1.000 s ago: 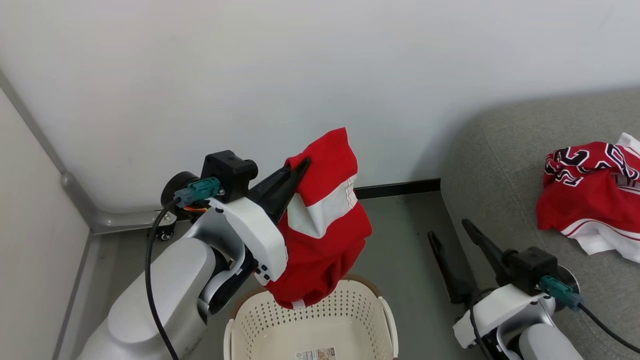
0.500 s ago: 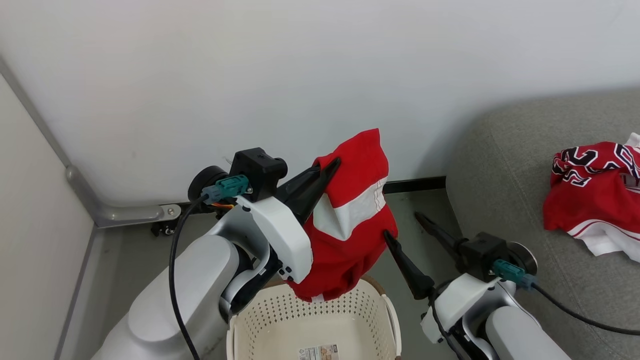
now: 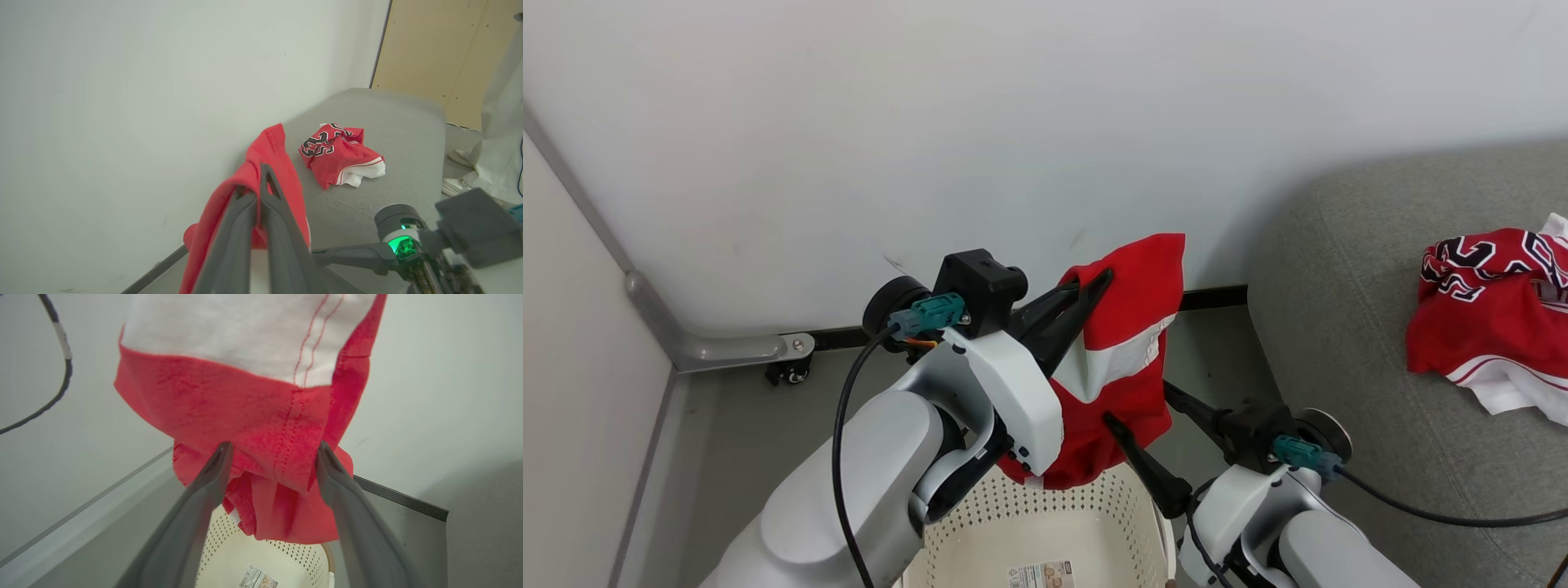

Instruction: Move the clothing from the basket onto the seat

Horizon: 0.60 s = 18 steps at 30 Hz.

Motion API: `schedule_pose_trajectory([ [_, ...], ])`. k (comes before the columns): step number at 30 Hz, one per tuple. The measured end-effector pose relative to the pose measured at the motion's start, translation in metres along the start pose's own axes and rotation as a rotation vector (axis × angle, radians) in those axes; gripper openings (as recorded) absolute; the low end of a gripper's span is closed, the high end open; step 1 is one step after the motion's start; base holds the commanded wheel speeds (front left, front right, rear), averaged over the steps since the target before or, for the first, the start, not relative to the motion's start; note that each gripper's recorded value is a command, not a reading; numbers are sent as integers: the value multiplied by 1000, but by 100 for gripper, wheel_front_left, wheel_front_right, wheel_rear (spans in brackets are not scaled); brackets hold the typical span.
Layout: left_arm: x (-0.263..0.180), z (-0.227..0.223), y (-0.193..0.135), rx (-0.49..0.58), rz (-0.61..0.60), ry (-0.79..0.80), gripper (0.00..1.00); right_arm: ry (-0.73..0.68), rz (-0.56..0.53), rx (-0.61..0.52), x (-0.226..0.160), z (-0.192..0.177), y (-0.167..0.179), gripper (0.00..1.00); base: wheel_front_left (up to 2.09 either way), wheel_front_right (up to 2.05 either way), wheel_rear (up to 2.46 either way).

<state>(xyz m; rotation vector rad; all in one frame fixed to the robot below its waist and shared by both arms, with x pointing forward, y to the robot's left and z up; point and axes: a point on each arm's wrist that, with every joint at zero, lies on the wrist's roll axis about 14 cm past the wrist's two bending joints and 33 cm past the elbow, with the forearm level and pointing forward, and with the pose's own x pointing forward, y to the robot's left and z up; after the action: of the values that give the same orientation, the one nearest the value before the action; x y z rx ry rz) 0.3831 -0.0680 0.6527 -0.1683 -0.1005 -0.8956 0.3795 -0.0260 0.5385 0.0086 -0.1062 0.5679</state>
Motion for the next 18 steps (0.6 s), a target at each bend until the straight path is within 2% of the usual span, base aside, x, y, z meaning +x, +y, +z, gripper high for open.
schedule_pose_trajectory([
  [12,3,-1,-12,-6,-26,0,0,19,130,-68,14,1,27,100,0,0,0],
  [18,2,-2,-12,-6,-27,7,0,47,237,-73,15,-8,60,100,0,0,0],
])
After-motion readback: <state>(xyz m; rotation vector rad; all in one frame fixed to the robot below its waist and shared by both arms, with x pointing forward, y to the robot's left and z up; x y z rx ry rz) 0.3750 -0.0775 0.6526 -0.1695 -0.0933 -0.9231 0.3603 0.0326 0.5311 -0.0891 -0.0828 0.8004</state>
